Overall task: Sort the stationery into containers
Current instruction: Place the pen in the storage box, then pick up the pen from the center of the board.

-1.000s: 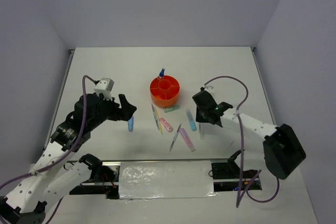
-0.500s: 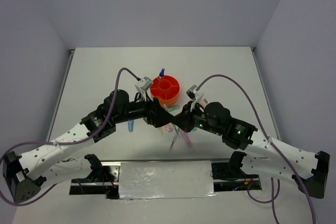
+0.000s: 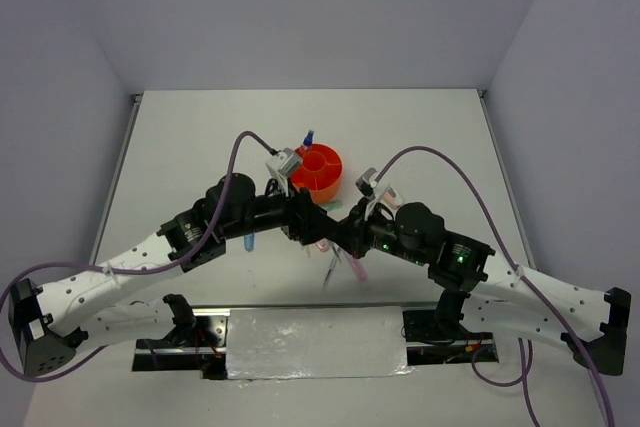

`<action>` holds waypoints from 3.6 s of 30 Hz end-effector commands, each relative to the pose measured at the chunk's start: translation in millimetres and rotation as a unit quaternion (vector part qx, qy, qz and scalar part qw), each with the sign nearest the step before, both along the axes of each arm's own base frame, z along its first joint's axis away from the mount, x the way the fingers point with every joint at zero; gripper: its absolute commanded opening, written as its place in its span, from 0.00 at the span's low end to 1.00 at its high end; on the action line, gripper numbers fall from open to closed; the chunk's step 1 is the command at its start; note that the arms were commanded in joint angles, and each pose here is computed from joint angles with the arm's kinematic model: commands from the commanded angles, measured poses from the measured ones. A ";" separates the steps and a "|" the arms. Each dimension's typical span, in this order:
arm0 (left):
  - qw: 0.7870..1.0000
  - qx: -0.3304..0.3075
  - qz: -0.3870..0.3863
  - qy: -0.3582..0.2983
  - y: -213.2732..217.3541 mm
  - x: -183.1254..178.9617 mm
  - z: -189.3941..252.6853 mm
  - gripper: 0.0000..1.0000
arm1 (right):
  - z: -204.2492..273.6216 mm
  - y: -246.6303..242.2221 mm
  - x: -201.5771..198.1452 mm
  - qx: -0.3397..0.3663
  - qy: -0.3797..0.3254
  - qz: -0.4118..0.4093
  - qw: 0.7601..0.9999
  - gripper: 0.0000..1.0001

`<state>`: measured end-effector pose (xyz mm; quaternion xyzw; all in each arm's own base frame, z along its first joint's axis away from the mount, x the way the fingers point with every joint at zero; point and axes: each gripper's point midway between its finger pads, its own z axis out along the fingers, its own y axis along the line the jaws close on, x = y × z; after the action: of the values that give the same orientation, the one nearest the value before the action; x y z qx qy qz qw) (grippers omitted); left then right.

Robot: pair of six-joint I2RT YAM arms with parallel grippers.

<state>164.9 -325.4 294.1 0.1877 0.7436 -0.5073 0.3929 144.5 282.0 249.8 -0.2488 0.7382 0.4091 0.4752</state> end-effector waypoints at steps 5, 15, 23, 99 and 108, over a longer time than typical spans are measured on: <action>0.998 0.010 0.048 -0.026 13.4 14.2 12.1 0.55 | 20.9 -8.6 7.0 0.029 -0.035 -0.027 0.999 0.00; 0.998 0.012 0.045 -0.052 3.0 24.4 21.8 0.02 | 17.8 -8.0 1.8 0.025 -0.040 -0.011 0.999 0.01; 0.986 0.040 0.112 -0.118 14.5 54.6 43.1 0.00 | 15.6 -29.8 11.8 0.036 -0.058 -0.064 0.996 0.73; 0.903 0.232 0.356 -0.061 205.5 65.7 23.0 0.99 | -162.2 -26.0 22.9 -0.208 0.212 -0.441 0.847 0.42; 0.919 0.222 0.316 -0.080 205.5 45.3 -17.7 0.99 | -193.9 -7.3 14.6 -0.295 0.214 -0.484 0.795 0.39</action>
<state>206.8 -109.4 288.5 0.0411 0.8234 -0.1543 0.5445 162.0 289.7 49.2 0.0897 0.9369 -0.0437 0.3351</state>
